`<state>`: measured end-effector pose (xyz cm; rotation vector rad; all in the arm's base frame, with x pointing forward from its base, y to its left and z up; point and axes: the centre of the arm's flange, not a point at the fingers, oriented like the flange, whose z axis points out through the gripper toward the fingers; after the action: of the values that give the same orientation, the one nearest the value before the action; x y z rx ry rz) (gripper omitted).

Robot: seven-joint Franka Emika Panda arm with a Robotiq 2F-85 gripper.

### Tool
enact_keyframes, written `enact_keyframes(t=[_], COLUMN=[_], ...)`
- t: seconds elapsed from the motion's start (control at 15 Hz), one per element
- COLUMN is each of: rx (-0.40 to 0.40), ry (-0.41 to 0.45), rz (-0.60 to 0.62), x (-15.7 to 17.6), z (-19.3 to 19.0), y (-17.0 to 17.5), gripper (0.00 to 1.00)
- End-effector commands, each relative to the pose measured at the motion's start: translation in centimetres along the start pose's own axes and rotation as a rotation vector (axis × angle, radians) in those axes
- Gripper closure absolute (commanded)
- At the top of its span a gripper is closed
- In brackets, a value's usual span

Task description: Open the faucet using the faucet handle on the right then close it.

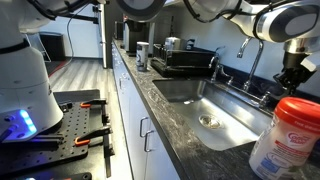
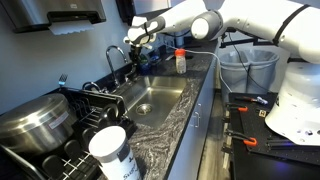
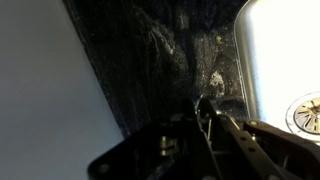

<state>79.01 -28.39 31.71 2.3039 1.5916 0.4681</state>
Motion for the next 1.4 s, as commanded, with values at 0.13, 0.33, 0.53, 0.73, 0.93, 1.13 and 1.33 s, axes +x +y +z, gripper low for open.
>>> enact_keyframes(t=[0.13,0.33,0.53,0.73,0.93,1.13,1.33], rx=[-0.116,-0.166,-0.191,-0.190,-0.146,-0.095,-0.039], ry=[0.012,0.011,0.005,-0.002,-0.021,-0.034,-0.022], rz=[0.025,0.032,0.017,-0.003,-0.008,-0.005,-0.018], x=[-0.6,-1.2,-1.6,-1.6,-1.6,-1.7,-1.5], z=[-1.7,-3.5,-5.5,-7.1,-8.6,-10.1,-11.8], y=[2.9,3.6,3.1,1.8,0.6,-0.6,-1.6], gripper=[0.97,0.97,0.54,0.33,0.08,0.00,0.00])
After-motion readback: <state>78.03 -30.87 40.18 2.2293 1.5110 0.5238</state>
